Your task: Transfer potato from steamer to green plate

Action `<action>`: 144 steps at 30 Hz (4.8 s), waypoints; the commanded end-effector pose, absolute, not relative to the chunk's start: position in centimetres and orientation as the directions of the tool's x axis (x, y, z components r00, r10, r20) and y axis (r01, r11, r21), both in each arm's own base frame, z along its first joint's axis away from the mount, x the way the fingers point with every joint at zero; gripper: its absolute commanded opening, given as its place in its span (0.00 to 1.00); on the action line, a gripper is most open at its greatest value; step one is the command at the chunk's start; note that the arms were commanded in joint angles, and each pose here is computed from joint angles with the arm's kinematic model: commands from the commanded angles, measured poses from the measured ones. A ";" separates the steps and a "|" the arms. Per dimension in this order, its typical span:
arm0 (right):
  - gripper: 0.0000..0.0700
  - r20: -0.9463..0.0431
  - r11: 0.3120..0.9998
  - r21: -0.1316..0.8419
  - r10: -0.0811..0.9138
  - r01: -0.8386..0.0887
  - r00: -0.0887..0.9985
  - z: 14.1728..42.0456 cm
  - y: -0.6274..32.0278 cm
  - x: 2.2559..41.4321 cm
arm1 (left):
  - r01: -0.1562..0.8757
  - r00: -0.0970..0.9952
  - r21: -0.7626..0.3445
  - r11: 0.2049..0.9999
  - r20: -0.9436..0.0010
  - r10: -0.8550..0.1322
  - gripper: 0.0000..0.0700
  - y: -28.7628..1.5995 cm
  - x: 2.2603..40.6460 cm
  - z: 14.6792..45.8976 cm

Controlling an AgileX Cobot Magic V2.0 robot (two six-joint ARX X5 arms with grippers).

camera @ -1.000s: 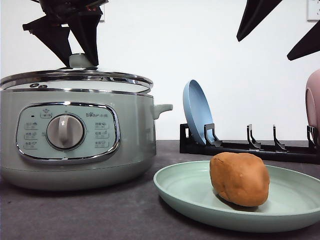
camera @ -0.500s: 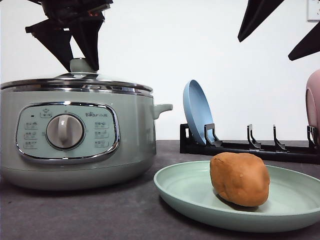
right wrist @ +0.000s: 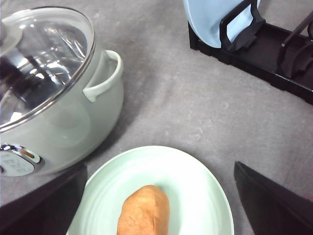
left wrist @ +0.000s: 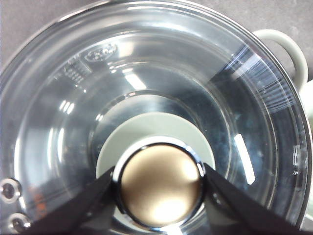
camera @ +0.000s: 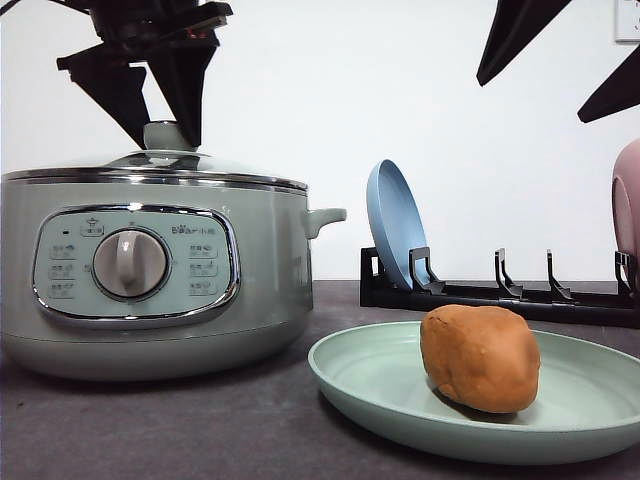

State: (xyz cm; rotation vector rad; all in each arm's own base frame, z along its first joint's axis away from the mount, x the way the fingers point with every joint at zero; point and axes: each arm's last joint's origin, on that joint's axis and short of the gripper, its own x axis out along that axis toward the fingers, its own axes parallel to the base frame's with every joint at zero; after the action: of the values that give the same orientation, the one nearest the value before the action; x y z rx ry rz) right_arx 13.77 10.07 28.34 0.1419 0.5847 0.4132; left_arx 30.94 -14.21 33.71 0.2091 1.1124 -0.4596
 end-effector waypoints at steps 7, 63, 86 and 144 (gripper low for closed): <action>0.87 -0.509 0.908 0.237 0.419 -0.346 0.752 28.7 10.1 13.7 | 0.468 0.409 -0.081 0.880 -0.863 -0.296 0.80 -14.4 30.4 35.3; 0.00 -0.531 0.695 0.432 0.711 -0.575 0.461 28.4 10.9 12.7 | 0.527 0.500 -0.171 0.833 -0.730 -0.466 0.01 -9.4 18.9 44.0; 0.00 -0.531 0.695 0.432 0.711 -0.575 0.460 28.4 10.9 12.7 | 0.101 0.979 0.089 0.991 0.167 -0.114 0.01 -0.2 9.9 38.7; 0.00 -0.531 0.695 0.432 0.711 -0.575 0.460 28.4 10.9 12.7 | -0.068 0.987 0.010 0.998 -0.148 0.069 0.01 0.6 9.6 15.2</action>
State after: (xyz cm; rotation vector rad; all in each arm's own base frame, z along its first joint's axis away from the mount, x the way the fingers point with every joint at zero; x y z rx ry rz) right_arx 12.70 10.72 27.80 0.2103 0.7749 0.7814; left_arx 9.47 0.61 15.74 0.0194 0.1465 0.0638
